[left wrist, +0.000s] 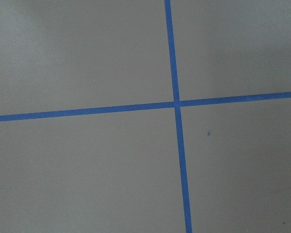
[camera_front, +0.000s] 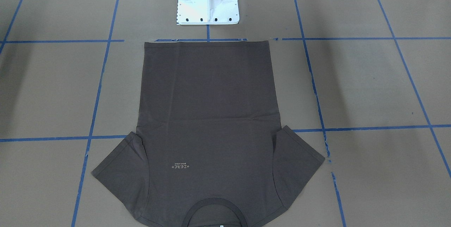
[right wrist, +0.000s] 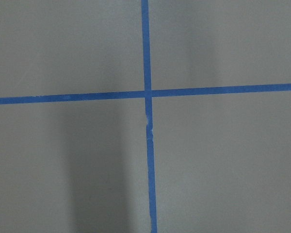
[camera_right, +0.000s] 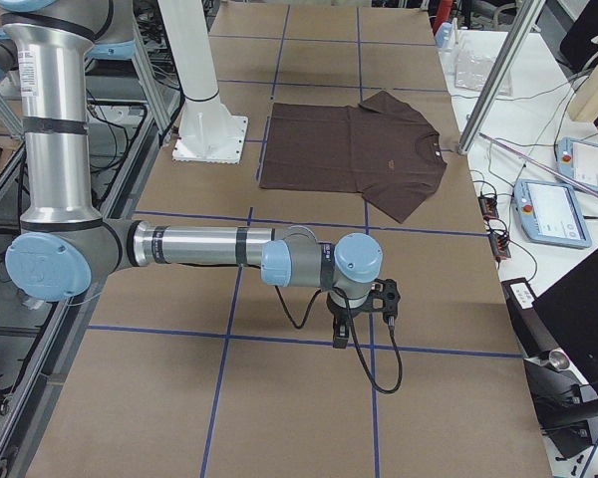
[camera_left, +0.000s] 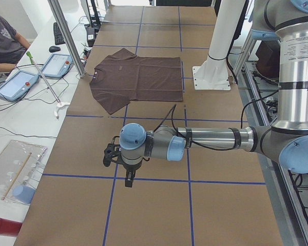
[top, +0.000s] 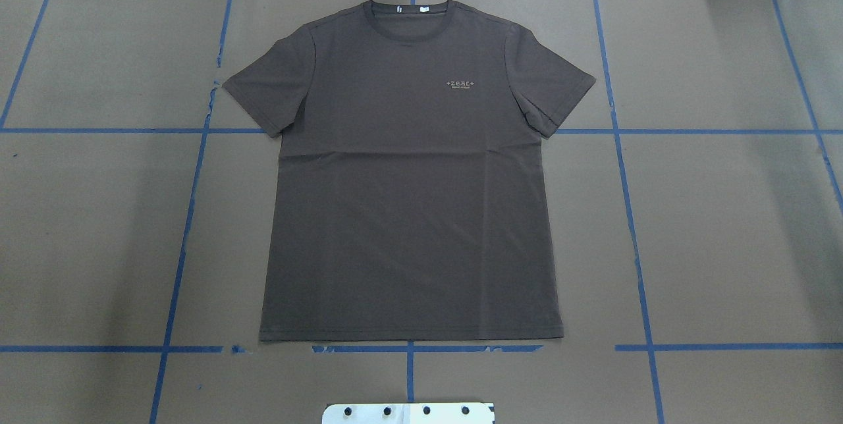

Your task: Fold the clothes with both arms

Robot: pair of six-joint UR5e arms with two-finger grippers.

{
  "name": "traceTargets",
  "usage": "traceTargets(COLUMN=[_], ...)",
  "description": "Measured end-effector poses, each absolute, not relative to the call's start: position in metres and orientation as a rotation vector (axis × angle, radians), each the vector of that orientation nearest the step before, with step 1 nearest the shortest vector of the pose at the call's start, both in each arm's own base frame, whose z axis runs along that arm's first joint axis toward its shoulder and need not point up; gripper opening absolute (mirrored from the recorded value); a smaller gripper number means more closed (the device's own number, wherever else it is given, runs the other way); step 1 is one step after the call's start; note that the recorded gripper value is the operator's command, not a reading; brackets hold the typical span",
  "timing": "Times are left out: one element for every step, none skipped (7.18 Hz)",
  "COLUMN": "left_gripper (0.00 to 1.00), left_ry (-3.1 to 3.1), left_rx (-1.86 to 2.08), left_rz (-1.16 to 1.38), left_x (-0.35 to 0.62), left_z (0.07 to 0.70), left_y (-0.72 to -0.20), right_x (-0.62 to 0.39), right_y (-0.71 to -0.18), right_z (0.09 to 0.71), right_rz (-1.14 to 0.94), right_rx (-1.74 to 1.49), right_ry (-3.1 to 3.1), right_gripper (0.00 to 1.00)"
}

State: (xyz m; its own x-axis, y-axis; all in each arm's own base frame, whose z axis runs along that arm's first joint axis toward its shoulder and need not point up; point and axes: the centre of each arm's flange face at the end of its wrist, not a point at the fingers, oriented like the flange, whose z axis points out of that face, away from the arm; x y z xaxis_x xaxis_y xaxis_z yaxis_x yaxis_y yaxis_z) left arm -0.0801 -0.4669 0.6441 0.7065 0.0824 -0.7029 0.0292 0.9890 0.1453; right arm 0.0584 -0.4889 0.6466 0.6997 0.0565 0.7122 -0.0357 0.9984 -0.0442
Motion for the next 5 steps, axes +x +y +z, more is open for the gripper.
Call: traceTargets(left_gripper=[1.00,1.00,1.00,1.00,1.00], left_ry=[0.786,0.785,0.783,0.781,0.779], left_rx=[0.151,0.161,0.188,0.243,0.305], left_rz=[0.031,0.035,0.048,0.075,0.111], left_x=[-0.080,-0.080,-0.080,-0.079,-0.075], left_z=[0.643,0.639,0.627,0.600,0.571], left_y=[-0.467,-0.468,-0.472,-0.485,-0.502], right_x=[0.058,0.058,0.054,0.035,-0.001], right_y=[-0.490,-0.494,-0.506,-0.526,-0.548], right_z=[0.646,0.640,0.627,0.607,0.579], right_rz=[0.051,0.045,0.027,-0.024,-0.092], right_rx=[-0.025,-0.014,0.012,0.065,0.137], right_ry=[-0.794,-0.795,-0.796,-0.799,-0.808], right_gripper=[1.00,1.00,1.00,1.00,1.00])
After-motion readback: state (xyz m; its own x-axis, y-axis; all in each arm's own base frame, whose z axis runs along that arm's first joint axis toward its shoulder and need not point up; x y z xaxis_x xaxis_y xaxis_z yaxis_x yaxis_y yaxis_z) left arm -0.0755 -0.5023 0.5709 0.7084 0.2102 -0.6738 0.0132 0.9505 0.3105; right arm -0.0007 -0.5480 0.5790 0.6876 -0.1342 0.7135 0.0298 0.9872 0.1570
